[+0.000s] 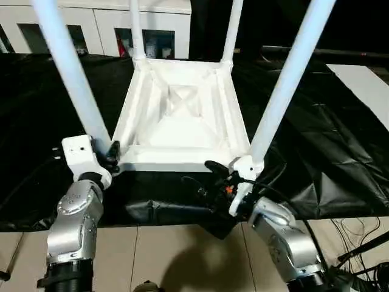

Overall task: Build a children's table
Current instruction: Flip table

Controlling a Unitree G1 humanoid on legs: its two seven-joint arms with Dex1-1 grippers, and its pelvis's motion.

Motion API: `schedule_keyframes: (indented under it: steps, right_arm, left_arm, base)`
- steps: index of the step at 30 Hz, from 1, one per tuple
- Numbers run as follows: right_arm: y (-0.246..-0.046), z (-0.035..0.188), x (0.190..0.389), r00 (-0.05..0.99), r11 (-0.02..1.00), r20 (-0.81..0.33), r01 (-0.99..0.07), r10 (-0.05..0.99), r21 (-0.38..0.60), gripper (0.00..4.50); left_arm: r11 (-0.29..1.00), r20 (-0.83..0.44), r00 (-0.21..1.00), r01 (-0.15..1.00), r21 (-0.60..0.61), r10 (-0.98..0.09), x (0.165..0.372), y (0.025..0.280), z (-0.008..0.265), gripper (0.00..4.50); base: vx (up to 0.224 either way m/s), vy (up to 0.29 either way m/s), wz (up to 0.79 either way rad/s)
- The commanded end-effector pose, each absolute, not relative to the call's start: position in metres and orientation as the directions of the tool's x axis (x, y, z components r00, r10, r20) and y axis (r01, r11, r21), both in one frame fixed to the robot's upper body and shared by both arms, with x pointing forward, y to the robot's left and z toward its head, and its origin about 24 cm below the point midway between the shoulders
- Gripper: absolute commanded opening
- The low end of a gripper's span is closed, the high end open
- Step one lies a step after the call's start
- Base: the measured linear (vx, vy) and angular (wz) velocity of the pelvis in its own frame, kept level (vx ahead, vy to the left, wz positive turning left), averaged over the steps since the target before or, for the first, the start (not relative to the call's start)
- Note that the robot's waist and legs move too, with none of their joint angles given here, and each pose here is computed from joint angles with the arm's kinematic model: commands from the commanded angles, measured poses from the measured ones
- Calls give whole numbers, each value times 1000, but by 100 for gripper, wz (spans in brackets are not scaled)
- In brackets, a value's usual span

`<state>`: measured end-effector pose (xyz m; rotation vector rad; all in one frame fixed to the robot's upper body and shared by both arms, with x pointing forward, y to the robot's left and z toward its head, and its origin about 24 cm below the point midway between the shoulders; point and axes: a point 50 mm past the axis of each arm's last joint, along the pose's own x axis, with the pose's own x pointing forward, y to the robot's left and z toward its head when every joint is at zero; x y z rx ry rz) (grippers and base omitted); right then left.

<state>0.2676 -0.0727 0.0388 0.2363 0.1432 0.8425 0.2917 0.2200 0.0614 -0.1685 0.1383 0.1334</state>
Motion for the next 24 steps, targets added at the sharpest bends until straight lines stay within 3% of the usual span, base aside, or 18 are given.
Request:
schedule_keyframes:
  steps: [1,16,19,24]
  right_arm:
    - [-76,40,273,697,675,-20,-686,717,271,450]
    - [-89,47,271,752,714,23,-634,658,298,450]
    - [-94,48,270,780,732,22,-596,625,329,450]
    - [-102,44,280,883,786,-8,-414,470,459,450]
  left_arm:
    - [939,-142,983,-159,-306,121,294,217,62,247]
    - [857,-194,980,-131,-498,36,304,168,55,240]
    - [850,-206,978,-132,-511,29,304,162,53,240]
    - [823,-229,973,-161,-545,38,302,155,50,240]
  base:
    - [0,0,0]
    - [0,0,0]
    - [0,0,0]
    - [0,0,0]
